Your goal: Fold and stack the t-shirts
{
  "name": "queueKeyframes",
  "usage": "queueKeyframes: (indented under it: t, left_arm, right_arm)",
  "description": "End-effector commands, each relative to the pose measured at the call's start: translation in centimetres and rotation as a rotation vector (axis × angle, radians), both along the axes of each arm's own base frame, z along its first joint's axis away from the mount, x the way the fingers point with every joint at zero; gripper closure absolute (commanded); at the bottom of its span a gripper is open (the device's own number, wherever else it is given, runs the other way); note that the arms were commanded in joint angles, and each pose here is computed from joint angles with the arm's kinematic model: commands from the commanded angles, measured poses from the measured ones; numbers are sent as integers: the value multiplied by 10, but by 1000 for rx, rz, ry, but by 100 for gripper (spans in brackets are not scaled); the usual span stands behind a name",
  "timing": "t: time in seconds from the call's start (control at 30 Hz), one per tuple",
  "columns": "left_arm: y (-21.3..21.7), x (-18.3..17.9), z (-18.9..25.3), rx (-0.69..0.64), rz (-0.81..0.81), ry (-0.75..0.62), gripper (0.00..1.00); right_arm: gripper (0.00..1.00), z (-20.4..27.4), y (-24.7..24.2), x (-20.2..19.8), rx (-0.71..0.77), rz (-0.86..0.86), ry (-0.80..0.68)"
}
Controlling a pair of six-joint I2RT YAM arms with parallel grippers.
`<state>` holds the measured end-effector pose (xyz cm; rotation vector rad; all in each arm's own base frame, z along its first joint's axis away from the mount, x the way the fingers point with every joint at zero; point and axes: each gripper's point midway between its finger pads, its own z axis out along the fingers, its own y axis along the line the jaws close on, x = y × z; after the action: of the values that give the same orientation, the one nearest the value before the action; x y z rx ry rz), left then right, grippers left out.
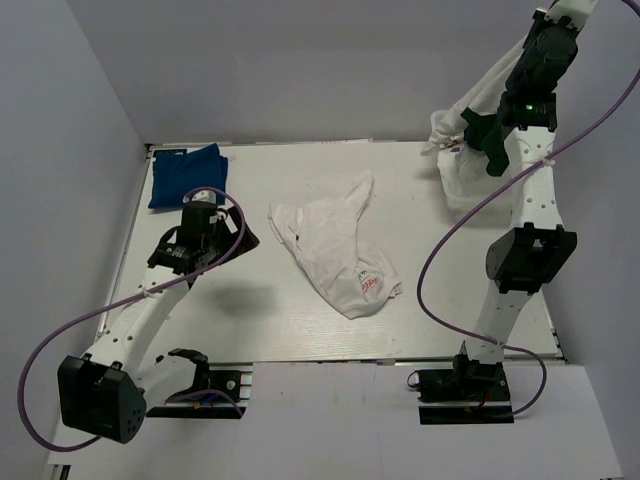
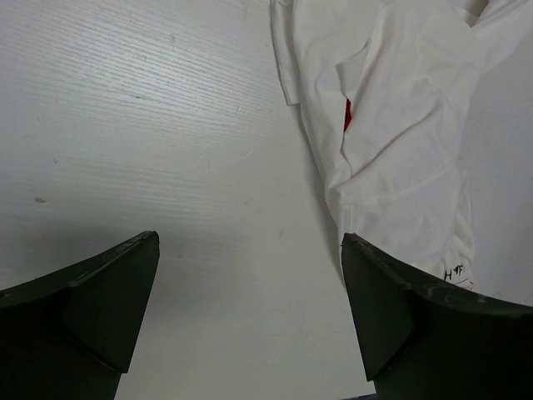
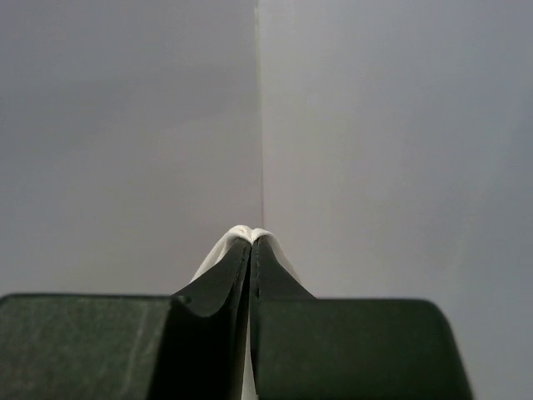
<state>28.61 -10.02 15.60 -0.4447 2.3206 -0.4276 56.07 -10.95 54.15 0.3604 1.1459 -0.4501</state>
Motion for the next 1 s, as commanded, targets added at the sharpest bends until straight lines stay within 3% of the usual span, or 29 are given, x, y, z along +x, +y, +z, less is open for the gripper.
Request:
queueKeyframes:
  t: [0.0,0.07,0.1,0.33,0.57,0.63,0.73,0.77,0.8,0.83,0.87,0.9,0.97]
  left_arm:
    - [-5,16,16,-8,-9,-61,0]
    - [-8,22,20,-17,-16,-68,0]
    - [-11,24,17,-19,-24,-51,0]
    - [-9,27,17,3,-22,-19,0]
    - [-5,24,22,12,-6,-42,0]
    - [-5,24,22,12,-6,-42,0]
    - [-3,25,24,18,1,-44,0]
    - [-3,25,24,18,1,-44,0]
    - [-3,25,24,18,1,-44,0]
    - [-3,25,24,18,1,-44,0]
    - [-4,25,24,12,7,-42,0]
    - [-4,27,26,9,7,-52,0]
    - [-4,27,26,9,7,-52,0]
  right_arm:
    - [100,37,-12,-20,-25,1,-122]
    - [100,33,-13,-24,-24,13,-113]
    - [100,-8,-15,-11,-11,18,-26]
    - [100,-133,-40,21,174,21,148]
    - [100,-312,-29,54,289,118,529]
    - [100,-378,-23,52,380,133,673]
    - [100,-447,-11,46,371,169,868]
    - [98,-450,-5,49,336,213,900]
    - [95,-483,5,36,365,246,1019]
    - [91,-499,7,35,381,246,1071]
    - [88,-472,2,53,358,237,1020]
    - [86,-489,1,43,384,222,1086]
    - [77,-465,2,47,386,237,1047]
